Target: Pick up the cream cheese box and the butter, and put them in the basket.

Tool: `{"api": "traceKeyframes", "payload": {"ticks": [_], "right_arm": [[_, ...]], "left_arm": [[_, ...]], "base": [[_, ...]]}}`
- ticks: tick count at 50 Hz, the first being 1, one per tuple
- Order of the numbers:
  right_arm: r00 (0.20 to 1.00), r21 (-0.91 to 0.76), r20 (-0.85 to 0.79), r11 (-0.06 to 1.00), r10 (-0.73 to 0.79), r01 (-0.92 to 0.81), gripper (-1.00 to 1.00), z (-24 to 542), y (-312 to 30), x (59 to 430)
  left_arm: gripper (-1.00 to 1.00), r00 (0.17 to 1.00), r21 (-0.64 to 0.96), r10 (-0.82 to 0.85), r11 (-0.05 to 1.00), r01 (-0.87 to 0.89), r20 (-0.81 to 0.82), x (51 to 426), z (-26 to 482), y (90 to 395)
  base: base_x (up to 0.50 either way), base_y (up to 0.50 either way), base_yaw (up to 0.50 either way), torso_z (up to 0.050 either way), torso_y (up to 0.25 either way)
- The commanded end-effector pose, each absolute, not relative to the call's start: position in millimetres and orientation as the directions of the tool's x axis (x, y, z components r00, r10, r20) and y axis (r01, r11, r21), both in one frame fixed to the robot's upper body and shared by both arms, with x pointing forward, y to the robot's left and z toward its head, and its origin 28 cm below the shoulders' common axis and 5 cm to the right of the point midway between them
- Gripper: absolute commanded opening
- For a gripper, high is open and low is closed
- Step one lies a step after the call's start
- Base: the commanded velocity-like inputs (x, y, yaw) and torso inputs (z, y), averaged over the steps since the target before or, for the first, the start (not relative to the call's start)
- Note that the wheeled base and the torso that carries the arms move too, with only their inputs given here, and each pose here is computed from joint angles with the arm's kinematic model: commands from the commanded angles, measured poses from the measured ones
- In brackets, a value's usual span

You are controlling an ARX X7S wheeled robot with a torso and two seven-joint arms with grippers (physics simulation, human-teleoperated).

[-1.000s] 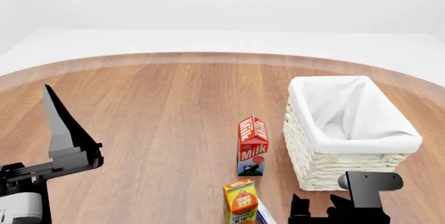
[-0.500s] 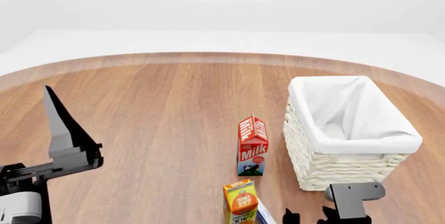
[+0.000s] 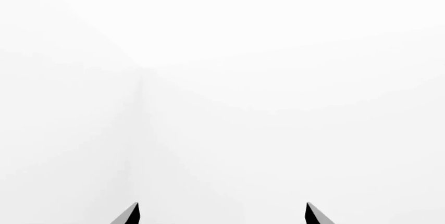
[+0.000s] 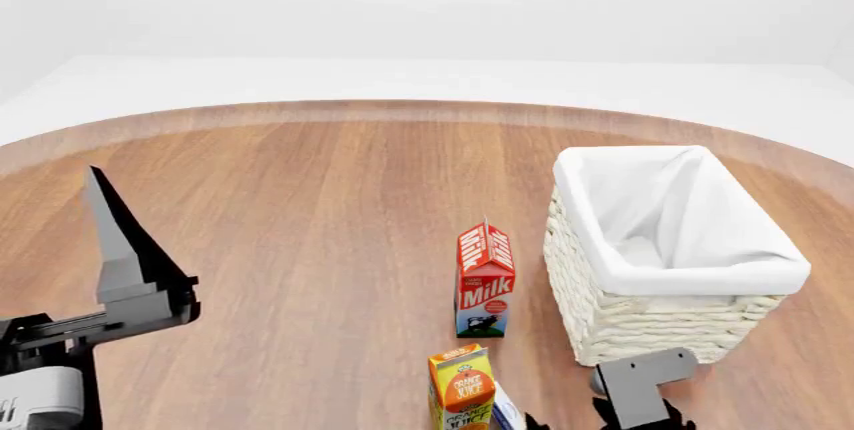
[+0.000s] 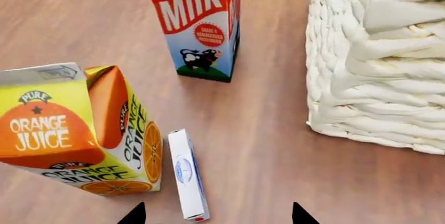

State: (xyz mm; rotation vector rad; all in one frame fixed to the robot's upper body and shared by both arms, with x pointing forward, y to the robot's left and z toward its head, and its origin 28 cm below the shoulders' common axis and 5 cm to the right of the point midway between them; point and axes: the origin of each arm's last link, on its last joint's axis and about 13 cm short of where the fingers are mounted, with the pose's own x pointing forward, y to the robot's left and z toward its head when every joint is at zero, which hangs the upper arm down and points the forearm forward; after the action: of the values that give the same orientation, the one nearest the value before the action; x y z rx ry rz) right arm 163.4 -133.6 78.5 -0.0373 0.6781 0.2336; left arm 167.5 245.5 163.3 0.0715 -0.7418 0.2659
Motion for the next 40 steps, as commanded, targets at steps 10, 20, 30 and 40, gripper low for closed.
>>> {"api": "traceKeyframes", "payload": {"ticks": [10, 20, 30, 40], "right_arm": [[0.730, 0.060, -0.636, 0.959, 0.249, -0.276, 1.00, 70, -131, 171], [0.725, 0.039, -0.654, 0.967, 0.214, -0.251, 1.00, 63, -136, 182], [0.727, 0.017, -0.650, 0.961, 0.219, -0.275, 1.00, 64, -134, 185], [0.710, 0.002, -0.663, 0.949, 0.236, -0.314, 1.00, 58, -131, 182]], "left_arm": [[1.00, 0.698, -0.018, 0.211, 0.962, -0.273, 0.685, 169, 162, 247], [1.00, 0.700, -0.019, 0.210, 0.963, -0.270, 0.682, 169, 162, 247], [1.00, 0.703, -0.022, 0.213, 0.963, -0.270, 0.679, 169, 161, 247], [1.00, 0.709, -0.024, 0.211, 0.964, -0.265, 0.673, 169, 158, 247]], "base": [[0.00, 0.00, 0.00, 0.000, 0.000], [0.00, 0.00, 0.00, 0.000, 0.000], [0.00, 0.00, 0.00, 0.000, 0.000], [0.00, 0.00, 0.00, 0.000, 0.000]]}}
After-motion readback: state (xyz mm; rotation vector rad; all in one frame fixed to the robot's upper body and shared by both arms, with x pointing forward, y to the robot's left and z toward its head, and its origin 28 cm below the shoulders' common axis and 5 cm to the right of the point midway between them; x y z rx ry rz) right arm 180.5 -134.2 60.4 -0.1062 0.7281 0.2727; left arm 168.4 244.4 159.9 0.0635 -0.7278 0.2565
